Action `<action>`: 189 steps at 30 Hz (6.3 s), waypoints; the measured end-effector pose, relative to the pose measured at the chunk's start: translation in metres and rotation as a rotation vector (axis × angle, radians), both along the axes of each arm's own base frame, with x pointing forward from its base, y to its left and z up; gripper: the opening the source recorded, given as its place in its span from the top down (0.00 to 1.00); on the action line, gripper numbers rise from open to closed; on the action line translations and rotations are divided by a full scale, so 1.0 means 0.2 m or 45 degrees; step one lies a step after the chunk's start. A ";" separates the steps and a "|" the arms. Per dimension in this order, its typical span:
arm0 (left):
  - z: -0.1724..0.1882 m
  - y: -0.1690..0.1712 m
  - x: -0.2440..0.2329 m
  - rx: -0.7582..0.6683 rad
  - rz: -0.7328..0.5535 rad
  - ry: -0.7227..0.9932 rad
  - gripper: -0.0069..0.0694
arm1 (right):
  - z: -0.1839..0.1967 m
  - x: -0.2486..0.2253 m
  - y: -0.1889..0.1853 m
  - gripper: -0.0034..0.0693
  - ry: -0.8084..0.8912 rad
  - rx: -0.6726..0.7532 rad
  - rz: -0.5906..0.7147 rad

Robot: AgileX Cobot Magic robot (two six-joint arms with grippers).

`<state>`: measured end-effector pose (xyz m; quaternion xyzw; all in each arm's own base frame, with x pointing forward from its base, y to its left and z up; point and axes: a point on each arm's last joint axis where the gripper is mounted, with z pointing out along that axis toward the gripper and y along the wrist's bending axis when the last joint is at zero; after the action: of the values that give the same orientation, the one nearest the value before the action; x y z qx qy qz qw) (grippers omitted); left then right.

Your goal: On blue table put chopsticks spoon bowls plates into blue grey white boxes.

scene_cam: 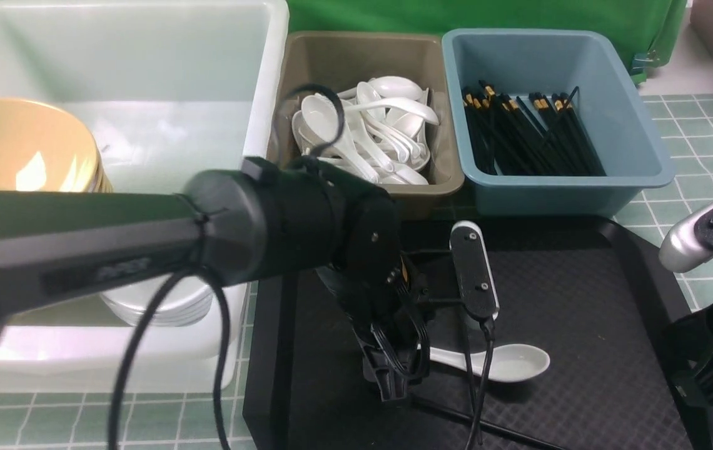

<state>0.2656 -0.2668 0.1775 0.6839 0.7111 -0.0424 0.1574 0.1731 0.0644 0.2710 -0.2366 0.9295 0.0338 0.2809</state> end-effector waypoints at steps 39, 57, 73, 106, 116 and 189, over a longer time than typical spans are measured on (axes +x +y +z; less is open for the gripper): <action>0.46 -0.13 -0.15 -0.278 0.035 0.601 0.81 | 0.01 0.01 0.01 0.79 -0.033 0.026 -0.004; 0.68 0.14 0.32 -0.456 0.639 0.237 0.81 | 0.16 -0.09 -0.03 0.77 -0.265 0.135 -0.027; 0.42 0.27 0.84 -0.628 0.982 -0.100 0.52 | 0.10 -0.11 -0.04 0.76 -0.272 0.137 -0.026; 0.53 0.98 -0.60 -0.436 1.035 -0.137 0.90 | -0.26 0.30 0.29 0.52 0.320 0.123 0.129; 0.47 1.08 -0.81 -0.714 1.006 -0.407 0.90 | -0.48 0.59 0.49 0.49 0.429 -0.044 0.208; 0.52 1.08 -0.82 -0.860 1.022 -0.452 0.90 | 0.11 0.62 0.51 0.87 -0.136 -0.191 0.461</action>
<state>0.1008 -0.0514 0.2806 0.2673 0.8254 -0.0886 0.4893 0.2971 0.1657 0.2923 -0.4217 0.8554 0.0020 0.3009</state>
